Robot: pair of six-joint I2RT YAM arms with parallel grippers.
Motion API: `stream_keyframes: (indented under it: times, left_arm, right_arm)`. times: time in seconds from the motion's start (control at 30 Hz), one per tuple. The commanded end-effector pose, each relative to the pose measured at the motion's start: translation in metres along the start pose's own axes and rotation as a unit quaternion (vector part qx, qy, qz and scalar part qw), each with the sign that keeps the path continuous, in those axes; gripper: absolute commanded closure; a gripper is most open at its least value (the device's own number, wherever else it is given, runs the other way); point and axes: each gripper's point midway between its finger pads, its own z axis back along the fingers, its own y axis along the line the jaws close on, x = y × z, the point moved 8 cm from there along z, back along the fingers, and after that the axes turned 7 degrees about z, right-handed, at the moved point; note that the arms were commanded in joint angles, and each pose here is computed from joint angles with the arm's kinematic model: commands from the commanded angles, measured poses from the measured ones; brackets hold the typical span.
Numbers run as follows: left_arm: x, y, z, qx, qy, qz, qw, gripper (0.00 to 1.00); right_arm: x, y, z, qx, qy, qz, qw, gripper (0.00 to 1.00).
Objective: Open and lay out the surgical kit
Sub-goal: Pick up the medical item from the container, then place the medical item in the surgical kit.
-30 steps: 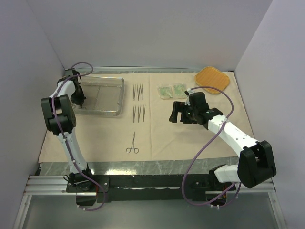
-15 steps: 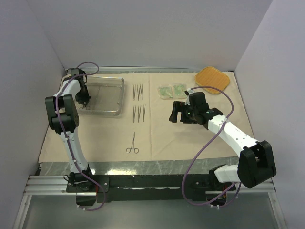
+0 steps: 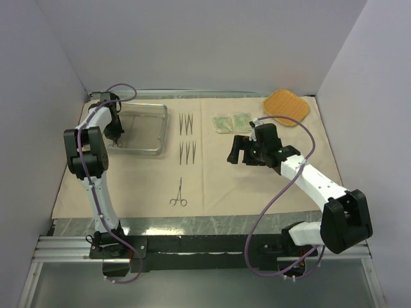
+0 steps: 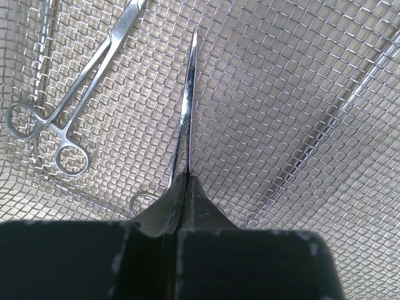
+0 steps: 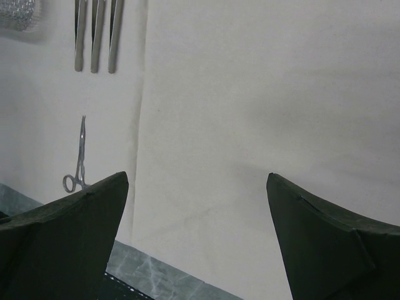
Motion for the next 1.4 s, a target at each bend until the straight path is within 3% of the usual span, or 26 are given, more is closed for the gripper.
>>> stream_keyframes:
  times: [0.0,0.3,0.6,0.77,0.97,1.37]
  left_arm:
    - [0.003,-0.007,0.018,-0.011,-0.008,-0.002,1.0,0.99]
    - [0.05,-0.02,0.115,-0.044,-0.136,0.01,0.99,0.99]
    - [0.022,-0.062,0.191,-0.073,-0.166,0.01,0.983,0.99]
    - [-0.029,-0.102,0.229,-0.086,-0.167,0.024,0.982,0.99]
    - [-0.114,-0.14,0.248,-0.1,-0.116,0.029,0.988,0.99]
    - [-0.272,-0.203,0.253,-0.095,-0.024,-0.075,0.992,0.99]
  right_arm:
    - [0.008,0.004,0.009,0.006,-0.036,0.002,0.999,0.0]
    - [0.012,0.006,0.02,0.003,-0.055,0.005,0.998,0.0]
    - [0.017,0.008,0.04,-0.002,-0.079,0.016,0.997,0.0]
    - [0.018,0.007,0.049,-0.012,-0.093,0.02,0.995,0.0]
    - [0.011,0.003,0.057,-0.026,-0.102,0.01,0.994,0.0]
    - [-0.014,-0.02,0.066,-0.116,-0.13,-0.034,0.984,0.0]
